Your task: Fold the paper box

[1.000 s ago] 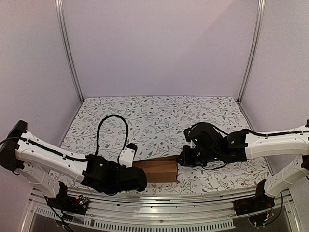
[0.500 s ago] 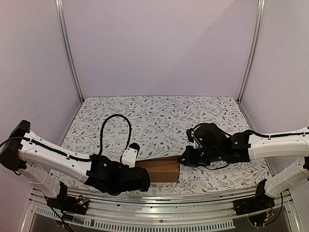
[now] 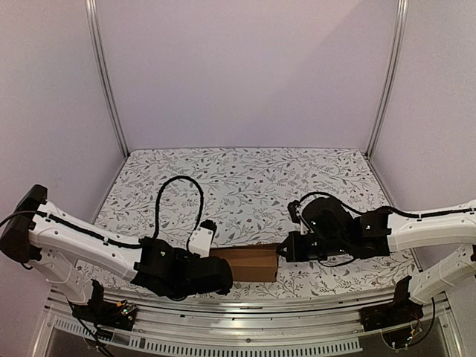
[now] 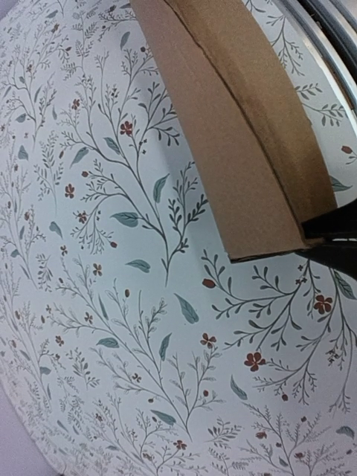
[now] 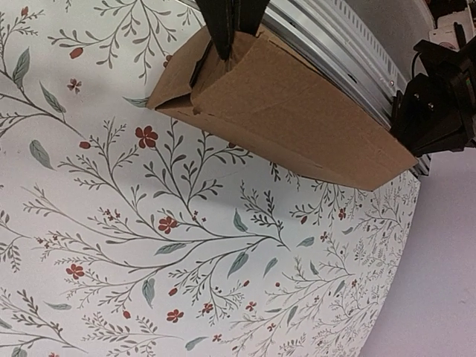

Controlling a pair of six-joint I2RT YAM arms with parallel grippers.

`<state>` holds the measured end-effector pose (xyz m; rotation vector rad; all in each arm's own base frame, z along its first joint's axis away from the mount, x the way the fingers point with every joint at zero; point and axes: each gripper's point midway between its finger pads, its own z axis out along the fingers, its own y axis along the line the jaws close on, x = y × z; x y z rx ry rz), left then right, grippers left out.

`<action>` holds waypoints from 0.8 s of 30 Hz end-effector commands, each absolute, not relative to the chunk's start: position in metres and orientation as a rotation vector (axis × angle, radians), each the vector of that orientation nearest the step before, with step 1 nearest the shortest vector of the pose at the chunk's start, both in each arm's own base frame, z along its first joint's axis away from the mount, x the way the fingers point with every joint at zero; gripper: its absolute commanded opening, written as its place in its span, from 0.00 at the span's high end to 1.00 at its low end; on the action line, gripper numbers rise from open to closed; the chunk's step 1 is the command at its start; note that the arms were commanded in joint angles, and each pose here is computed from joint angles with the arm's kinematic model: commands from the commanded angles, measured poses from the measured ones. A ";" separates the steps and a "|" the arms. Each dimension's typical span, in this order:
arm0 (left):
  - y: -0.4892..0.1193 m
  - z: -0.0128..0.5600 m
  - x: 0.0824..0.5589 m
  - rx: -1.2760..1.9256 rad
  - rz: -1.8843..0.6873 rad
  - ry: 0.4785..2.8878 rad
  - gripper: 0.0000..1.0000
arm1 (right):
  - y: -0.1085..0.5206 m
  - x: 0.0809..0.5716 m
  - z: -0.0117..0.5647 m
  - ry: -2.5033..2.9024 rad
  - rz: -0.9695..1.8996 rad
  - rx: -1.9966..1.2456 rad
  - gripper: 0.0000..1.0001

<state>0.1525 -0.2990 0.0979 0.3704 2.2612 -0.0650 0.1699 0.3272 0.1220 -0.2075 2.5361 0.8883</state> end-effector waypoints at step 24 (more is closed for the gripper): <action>-0.301 0.072 0.134 0.451 -0.010 2.387 1.00 | 0.346 0.135 0.102 2.337 0.432 -0.326 0.91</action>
